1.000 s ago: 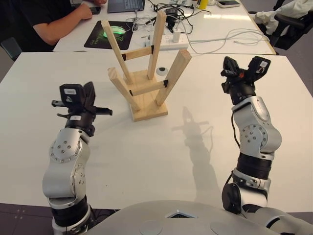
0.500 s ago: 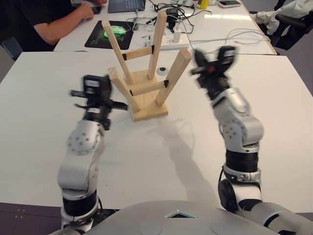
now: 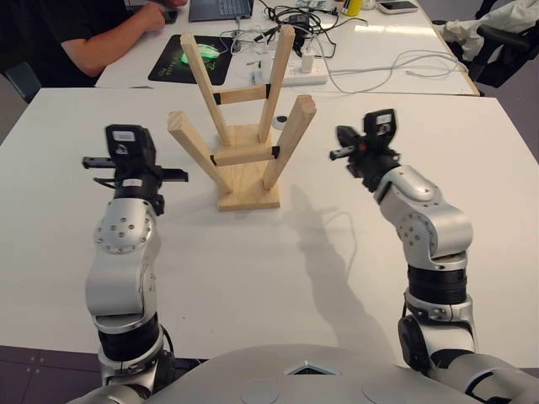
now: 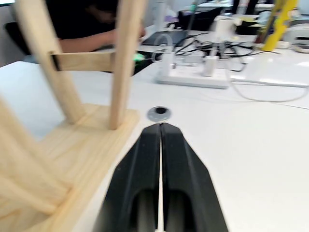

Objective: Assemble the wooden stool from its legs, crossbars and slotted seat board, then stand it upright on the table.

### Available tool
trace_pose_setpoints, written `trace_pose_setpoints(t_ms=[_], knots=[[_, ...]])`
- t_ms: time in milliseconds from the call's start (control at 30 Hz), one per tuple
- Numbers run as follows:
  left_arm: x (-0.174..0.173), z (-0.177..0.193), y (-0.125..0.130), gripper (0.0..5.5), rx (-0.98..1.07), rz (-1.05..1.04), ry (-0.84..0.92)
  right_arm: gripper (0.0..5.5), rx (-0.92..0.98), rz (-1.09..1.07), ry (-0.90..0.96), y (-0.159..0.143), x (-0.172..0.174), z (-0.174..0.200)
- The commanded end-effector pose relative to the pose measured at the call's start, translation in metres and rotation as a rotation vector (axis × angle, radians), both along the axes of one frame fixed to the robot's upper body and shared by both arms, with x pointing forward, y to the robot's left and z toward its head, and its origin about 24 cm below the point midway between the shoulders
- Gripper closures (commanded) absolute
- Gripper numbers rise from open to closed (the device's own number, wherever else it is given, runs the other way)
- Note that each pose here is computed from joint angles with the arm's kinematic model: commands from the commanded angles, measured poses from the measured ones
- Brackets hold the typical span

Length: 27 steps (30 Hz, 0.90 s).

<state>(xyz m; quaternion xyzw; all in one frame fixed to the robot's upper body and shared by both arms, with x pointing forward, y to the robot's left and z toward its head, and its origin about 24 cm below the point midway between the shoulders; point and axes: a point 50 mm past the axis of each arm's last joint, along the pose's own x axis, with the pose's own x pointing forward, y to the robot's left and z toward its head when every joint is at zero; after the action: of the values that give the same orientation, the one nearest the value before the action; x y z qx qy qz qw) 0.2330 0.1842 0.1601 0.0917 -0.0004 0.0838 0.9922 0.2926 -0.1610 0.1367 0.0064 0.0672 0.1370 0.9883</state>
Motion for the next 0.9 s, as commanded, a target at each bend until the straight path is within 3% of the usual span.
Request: trace_pose_setpoints(t_ms=[33,200,400,567,800,900], knots=[[0.001,-0.009,-0.007,5.50,-0.025,-0.061,0.032,5.48,0.095,0.051,-0.365,0.008,-0.015,0.048],[0.005,-0.017,-0.020,5.50,-0.043,-0.148,0.066,5.48,0.327,0.242,-0.534,0.038,-0.029,0.098],[0.004,-0.015,-0.046,5.50,-0.055,-0.275,0.073,5.48,0.323,0.336,-0.565,0.043,-0.031,0.119],[0.004,-0.016,-0.065,5.50,-0.049,-0.377,0.093,5.48,0.231,0.327,-0.495,0.050,-0.031,0.101],[0.006,-0.021,-0.057,5.50,-0.019,-0.357,0.121,5.48,0.039,0.339,-0.294,0.059,-0.036,0.038],[0.008,-0.020,-0.056,5.50,-0.016,-0.354,0.118,5.48,0.017,0.291,-0.291,0.055,-0.030,0.032]])
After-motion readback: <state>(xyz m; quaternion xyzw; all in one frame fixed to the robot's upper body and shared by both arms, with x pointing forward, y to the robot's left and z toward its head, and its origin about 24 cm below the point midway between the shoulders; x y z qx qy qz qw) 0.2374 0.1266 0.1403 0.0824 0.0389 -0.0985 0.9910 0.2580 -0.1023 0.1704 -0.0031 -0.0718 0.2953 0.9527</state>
